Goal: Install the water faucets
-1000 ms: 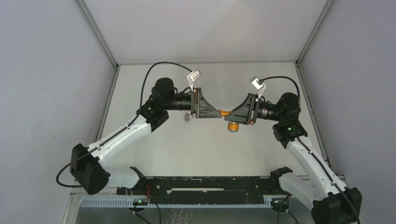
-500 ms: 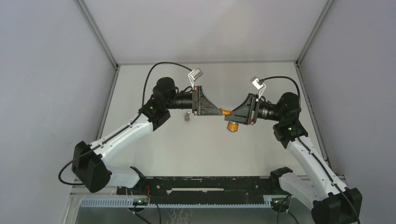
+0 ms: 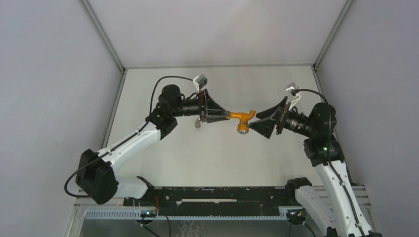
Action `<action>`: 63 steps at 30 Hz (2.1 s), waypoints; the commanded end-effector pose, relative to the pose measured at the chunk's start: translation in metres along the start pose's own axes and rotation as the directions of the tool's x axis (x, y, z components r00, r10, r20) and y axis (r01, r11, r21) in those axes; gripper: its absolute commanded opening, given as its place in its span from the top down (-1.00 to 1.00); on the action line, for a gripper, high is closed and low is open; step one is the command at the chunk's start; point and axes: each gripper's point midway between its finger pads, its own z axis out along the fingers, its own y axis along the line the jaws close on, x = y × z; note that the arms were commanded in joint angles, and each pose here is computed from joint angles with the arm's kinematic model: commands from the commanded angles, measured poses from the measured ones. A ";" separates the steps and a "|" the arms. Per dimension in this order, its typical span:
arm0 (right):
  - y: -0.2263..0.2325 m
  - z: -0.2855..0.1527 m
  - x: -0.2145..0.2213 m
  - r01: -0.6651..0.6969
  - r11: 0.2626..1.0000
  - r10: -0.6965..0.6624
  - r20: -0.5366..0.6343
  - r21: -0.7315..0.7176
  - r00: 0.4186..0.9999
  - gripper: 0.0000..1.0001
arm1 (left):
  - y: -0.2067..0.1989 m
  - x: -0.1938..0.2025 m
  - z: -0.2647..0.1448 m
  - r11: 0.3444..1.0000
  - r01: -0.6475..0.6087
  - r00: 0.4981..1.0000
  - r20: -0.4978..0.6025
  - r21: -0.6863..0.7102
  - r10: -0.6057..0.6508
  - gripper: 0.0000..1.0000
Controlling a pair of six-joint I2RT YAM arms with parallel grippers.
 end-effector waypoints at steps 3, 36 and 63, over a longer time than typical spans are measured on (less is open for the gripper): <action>0.003 -0.017 -0.015 0.328 0.936 -0.343 0.123 0.126 0.931 -0.99 | -0.011 0.011 -0.014 0.993 0.119 0.990 -0.076 0.015 -0.118 1.00; 0.015 0.019 0.041 0.923 -0.381 -0.904 -0.232 0.061 -0.358 -0.99 | 0.001 0.047 -0.051 0.979 0.160 0.938 -0.290 -0.125 -0.190 1.00; 0.040 0.054 0.059 0.870 -0.458 -0.889 -0.100 0.182 -0.447 0.04 | 0.002 0.040 -0.046 0.979 0.165 0.929 -0.314 -0.121 -0.195 1.00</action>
